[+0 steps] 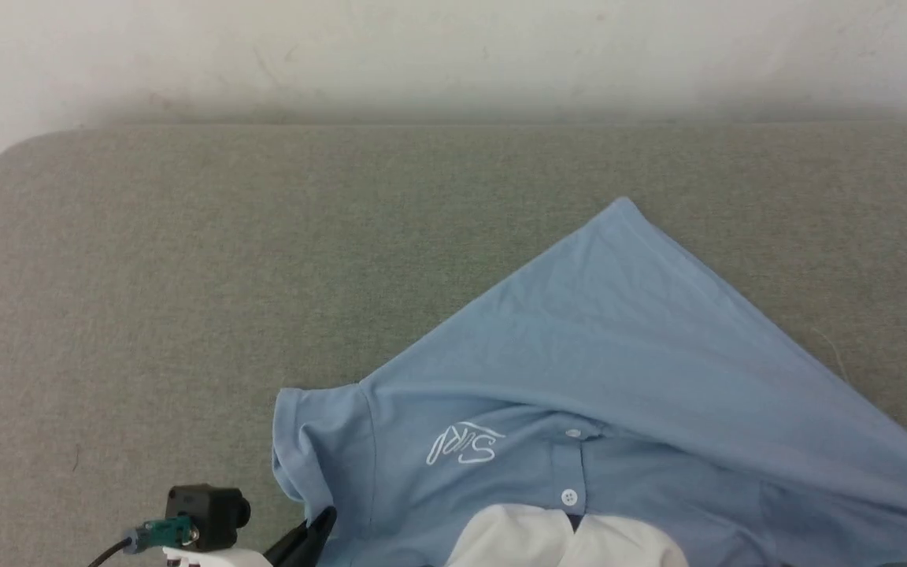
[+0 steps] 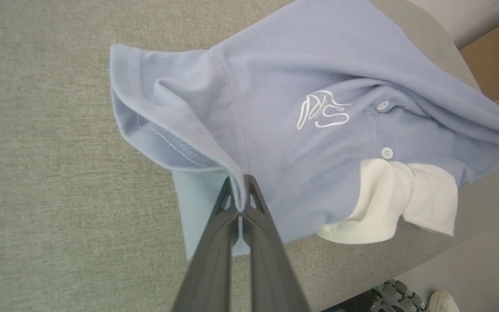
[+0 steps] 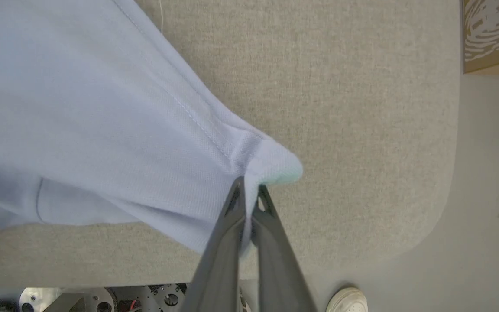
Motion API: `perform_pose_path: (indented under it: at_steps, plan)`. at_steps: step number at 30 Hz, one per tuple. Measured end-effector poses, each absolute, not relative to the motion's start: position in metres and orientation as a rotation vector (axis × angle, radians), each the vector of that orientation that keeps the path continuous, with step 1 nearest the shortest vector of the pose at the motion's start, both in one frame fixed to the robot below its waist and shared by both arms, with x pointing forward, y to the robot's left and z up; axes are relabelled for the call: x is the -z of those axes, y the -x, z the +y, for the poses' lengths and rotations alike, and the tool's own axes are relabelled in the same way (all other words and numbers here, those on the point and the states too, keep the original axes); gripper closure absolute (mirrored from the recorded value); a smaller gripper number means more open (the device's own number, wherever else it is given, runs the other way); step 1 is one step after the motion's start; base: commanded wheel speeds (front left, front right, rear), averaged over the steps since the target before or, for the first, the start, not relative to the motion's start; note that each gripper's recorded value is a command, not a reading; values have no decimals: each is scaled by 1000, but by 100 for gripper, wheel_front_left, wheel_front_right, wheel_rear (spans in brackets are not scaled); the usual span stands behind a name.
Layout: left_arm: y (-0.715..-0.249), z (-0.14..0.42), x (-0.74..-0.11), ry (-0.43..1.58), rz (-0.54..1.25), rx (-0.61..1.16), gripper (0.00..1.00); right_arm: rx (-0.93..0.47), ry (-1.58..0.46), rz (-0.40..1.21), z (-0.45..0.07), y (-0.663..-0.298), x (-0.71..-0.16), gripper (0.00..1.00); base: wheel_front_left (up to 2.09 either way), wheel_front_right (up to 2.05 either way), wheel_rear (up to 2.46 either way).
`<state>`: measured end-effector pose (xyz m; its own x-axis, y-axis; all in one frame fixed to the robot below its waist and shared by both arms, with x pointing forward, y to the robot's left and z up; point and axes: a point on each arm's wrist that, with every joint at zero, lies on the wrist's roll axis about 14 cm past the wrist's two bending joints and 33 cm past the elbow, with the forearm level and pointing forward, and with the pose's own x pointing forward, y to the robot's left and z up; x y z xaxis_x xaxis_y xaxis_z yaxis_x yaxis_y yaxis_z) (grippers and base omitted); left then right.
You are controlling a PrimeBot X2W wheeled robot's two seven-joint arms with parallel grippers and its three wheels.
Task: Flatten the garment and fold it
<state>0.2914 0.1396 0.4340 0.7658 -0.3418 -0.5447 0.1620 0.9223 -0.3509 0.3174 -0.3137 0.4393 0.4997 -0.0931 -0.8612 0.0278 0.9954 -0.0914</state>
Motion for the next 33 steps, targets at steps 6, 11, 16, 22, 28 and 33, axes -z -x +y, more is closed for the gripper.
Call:
perform_pose_path:
  at_steps: [6,11,16,22,28,33]
  plan:
    - [-295,135,-439,286,619,299,100,118,-9,1129,-311,-269,-420,100,0,0,0]
    - [-296,136,-438,288,621,293,100,117,-21,1167,-307,-262,-408,100,0,0,0]
    - [-299,137,-439,290,611,283,100,97,22,1122,-307,-281,-414,0,0,0,0]
    - [-305,139,-443,283,591,274,100,-9,108,928,-285,-351,-452,0,0,0,0]
    - [-314,137,-450,276,564,274,100,-198,177,780,-226,-426,-482,0,0,0,0]
    - [-319,137,-450,277,556,263,100,-330,228,784,-177,-472,-473,0,0,0,0]
